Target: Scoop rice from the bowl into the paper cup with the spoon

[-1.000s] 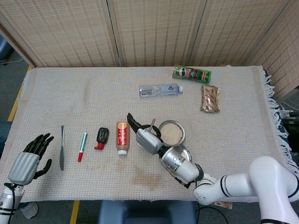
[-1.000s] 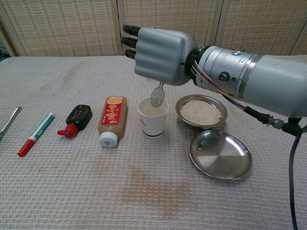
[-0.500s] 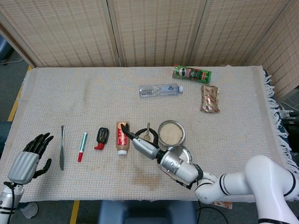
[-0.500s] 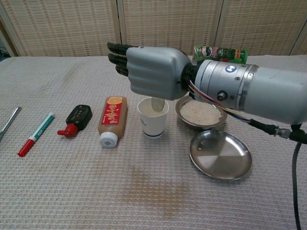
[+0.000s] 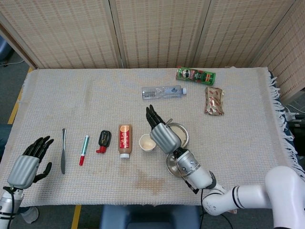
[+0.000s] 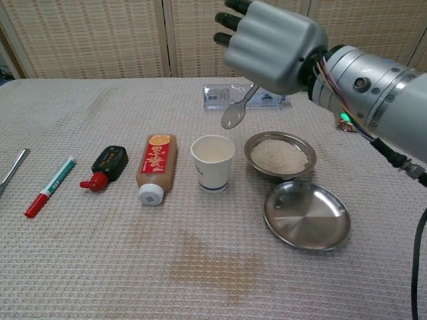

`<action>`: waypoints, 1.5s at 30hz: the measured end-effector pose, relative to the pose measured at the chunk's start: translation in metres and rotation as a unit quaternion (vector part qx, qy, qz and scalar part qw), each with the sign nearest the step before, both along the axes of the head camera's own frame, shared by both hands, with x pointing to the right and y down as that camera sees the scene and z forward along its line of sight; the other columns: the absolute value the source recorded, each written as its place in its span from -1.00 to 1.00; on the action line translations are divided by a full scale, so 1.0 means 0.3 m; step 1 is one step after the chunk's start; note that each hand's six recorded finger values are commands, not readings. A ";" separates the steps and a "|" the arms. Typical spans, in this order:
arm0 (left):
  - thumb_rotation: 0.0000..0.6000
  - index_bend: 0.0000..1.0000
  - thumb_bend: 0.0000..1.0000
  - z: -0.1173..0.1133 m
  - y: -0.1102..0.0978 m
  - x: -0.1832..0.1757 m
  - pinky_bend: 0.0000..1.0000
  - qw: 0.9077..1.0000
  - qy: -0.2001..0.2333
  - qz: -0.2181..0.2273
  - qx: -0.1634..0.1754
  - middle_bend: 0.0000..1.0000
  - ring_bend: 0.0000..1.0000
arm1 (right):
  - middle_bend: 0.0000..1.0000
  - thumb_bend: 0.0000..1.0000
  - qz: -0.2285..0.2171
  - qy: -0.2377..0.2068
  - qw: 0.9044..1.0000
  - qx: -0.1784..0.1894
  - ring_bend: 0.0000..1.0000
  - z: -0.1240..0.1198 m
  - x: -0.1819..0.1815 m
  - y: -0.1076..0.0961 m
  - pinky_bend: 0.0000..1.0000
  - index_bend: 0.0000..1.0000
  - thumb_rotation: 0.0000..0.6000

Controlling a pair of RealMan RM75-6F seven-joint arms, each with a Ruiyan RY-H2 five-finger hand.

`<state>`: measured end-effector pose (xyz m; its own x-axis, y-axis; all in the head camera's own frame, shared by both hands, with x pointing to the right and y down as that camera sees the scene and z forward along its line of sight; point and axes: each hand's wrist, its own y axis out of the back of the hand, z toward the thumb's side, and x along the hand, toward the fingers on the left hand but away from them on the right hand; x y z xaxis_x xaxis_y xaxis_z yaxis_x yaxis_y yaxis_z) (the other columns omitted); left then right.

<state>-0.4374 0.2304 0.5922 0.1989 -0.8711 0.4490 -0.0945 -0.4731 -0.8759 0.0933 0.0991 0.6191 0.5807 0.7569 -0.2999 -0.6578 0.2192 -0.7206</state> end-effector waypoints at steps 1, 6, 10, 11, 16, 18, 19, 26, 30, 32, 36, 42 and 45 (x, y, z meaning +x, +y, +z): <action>1.00 -1.00 -0.04 -0.002 0.001 0.001 -0.64 1.000 0.000 0.000 0.001 -1.00 -1.00 | -0.72 -0.19 0.034 -0.027 0.999 -0.029 -1.00 0.005 0.028 -0.003 -1.00 0.43 1.00; 1.00 -1.00 -0.04 -0.002 0.005 0.004 -0.64 1.000 -0.002 0.001 0.001 -1.00 -1.00 | -0.70 -0.19 0.159 -0.131 0.966 -0.155 -1.00 0.040 0.158 0.012 -1.00 0.44 1.00; 1.00 -1.00 -0.04 0.000 0.008 0.011 -0.64 1.000 -0.002 0.004 0.000 -1.00 -1.00 | -0.69 -0.19 0.241 -0.190 0.922 -0.237 -1.00 0.078 0.300 0.075 -1.00 0.45 1.00; 1.00 -1.00 -0.04 0.001 0.008 0.012 -0.64 1.000 -0.002 0.004 0.000 -1.00 -1.00 | -0.69 -0.19 0.255 -0.193 0.913 -0.253 -1.00 0.089 0.334 0.100 -1.00 0.45 1.00; 1.00 -1.00 -0.04 0.013 0.006 0.011 -0.64 1.000 -0.006 0.003 -0.005 -1.00 -1.00 | -0.69 -0.19 0.261 -0.173 0.900 -0.303 -1.00 0.135 0.424 0.233 -1.00 0.44 1.00; 1.00 -1.00 -0.04 0.016 0.005 0.013 -0.64 1.000 -0.007 0.004 -0.006 -1.00 -1.00 | -0.69 -0.19 0.256 -0.160 0.901 -0.311 -1.00 0.154 0.437 0.263 -1.00 0.43 1.00; 1.00 -1.00 -0.04 0.017 0.006 0.014 -0.64 1.000 -0.007 0.005 -0.007 -1.00 -1.00 | -0.69 -0.19 0.254 -0.153 0.903 -0.313 -1.00 0.169 0.442 0.275 -1.00 0.43 1.00; 1.00 -1.00 -0.04 0.013 0.006 0.010 -0.64 1.000 -0.006 0.003 -0.005 -1.00 -1.00 | -0.69 -0.19 0.241 -0.132 0.907 -0.319 -1.00 0.243 0.418 0.310 -1.00 0.36 1.00; 1.00 -1.00 -0.04 0.015 0.004 0.007 -0.63 1.000 -0.006 0.003 -0.007 -1.00 -1.00 | -0.69 -0.19 0.239 -0.123 0.909 -0.320 -1.00 0.254 0.410 0.316 -1.00 0.22 1.00; 1.00 -1.00 -0.04 0.017 0.004 0.007 -0.63 1.000 -0.005 0.003 -0.008 -1.00 -1.00 | -0.69 -0.19 0.238 -0.117 0.910 -0.319 -1.00 0.255 0.411 0.318 -1.00 0.13 1.00; 1.00 -1.00 -0.04 0.016 0.003 0.009 -0.63 1.000 -0.003 0.004 -0.007 -1.00 -1.00 | -0.69 -0.19 0.238 -0.106 0.910 -0.321 -1.00 0.256 0.415 0.326 -1.00 0.02 1.00; 1.00 -1.00 -0.04 0.011 0.006 0.011 -0.63 1.000 -0.003 0.005 -0.005 -1.00 -1.00 | -0.69 -0.21 0.238 -0.109 0.910 -0.323 -1.00 0.241 0.415 0.329 -1.00 -0.07 1.00; 1.00 -1.00 -0.04 0.009 0.007 0.012 -0.62 1.000 -0.003 0.005 -0.004 -1.00 -1.00 | -0.69 -0.27 0.238 -0.114 0.909 -0.323 -1.00 0.228 0.416 0.330 -1.00 -0.12 1.00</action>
<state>-0.4337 0.2327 0.5949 0.2057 -0.8657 0.4563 -0.0848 -0.4803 -0.8730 0.2180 0.1983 0.6874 0.3371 0.6472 -0.6838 -0.3843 -0.5684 -0.7275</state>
